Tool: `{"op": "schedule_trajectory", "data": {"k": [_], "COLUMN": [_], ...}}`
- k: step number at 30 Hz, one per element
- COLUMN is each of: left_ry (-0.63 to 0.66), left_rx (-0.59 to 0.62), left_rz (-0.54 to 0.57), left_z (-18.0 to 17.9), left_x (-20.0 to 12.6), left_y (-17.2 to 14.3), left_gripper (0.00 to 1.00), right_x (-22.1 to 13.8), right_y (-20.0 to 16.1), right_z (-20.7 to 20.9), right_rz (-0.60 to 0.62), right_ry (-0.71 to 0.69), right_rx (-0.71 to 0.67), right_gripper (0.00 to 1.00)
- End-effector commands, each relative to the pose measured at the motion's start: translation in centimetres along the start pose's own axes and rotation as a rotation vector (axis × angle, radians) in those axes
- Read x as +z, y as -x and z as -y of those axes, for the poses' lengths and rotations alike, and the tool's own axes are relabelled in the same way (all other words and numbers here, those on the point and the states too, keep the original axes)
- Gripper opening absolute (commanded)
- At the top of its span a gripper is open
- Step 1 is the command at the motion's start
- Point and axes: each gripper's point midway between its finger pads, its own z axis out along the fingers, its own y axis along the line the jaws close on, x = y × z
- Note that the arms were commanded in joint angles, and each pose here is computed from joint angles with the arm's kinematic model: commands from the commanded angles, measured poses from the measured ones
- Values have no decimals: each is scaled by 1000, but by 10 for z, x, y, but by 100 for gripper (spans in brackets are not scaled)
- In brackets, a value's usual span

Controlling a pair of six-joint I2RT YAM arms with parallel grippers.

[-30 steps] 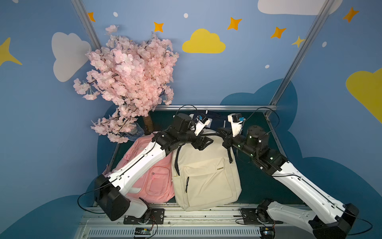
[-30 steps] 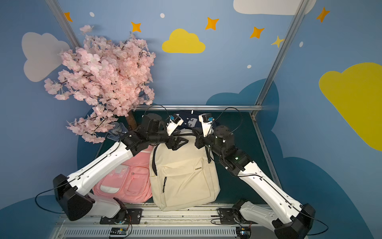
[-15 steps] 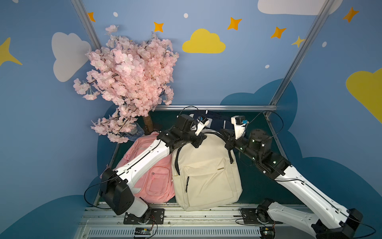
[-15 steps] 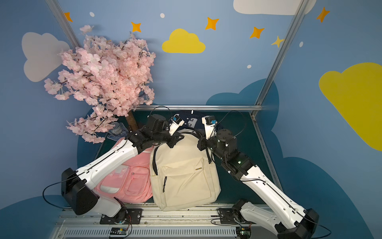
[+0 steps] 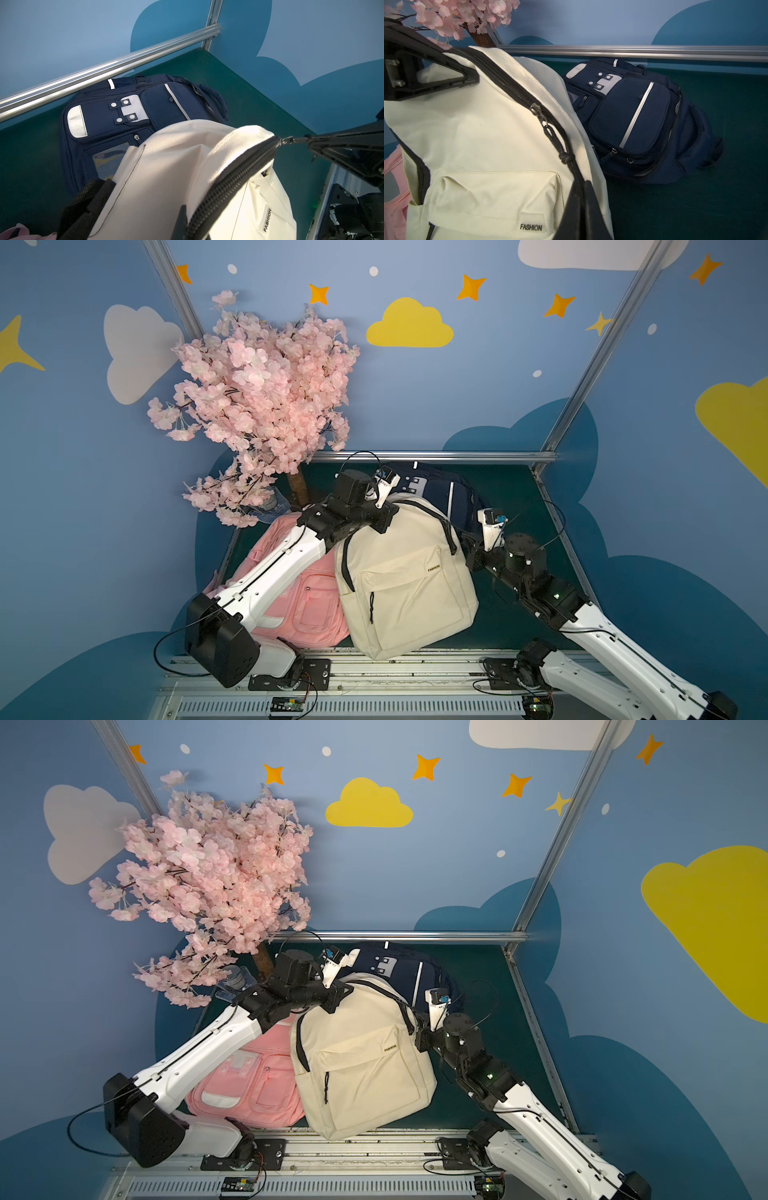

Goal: Zip up the backpack
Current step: Zip the zipper on the backpack.

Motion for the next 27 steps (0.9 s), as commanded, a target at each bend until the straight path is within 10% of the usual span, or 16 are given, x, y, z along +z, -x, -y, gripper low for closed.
{"op": "schedule_trajectory", "data": {"k": [1, 14, 27], "left_ry": [113, 103, -177], "left_rx": [-32, -80, 44], "left_rz": [128, 191, 10], "left_z": [-28, -40, 34], "left_x": [-21, -27, 13], "left_y": [38, 71, 12], "left_gripper": [2, 3, 8], "right_x": [1, 1, 9], "right_y": [-40, -124, 13], "right_z": [18, 37, -12], "right_rz": [-97, -219, 12], "right_ry": [-68, -119, 39], "right_rx": [76, 186, 53], "right_gripper": [0, 0, 0]}}
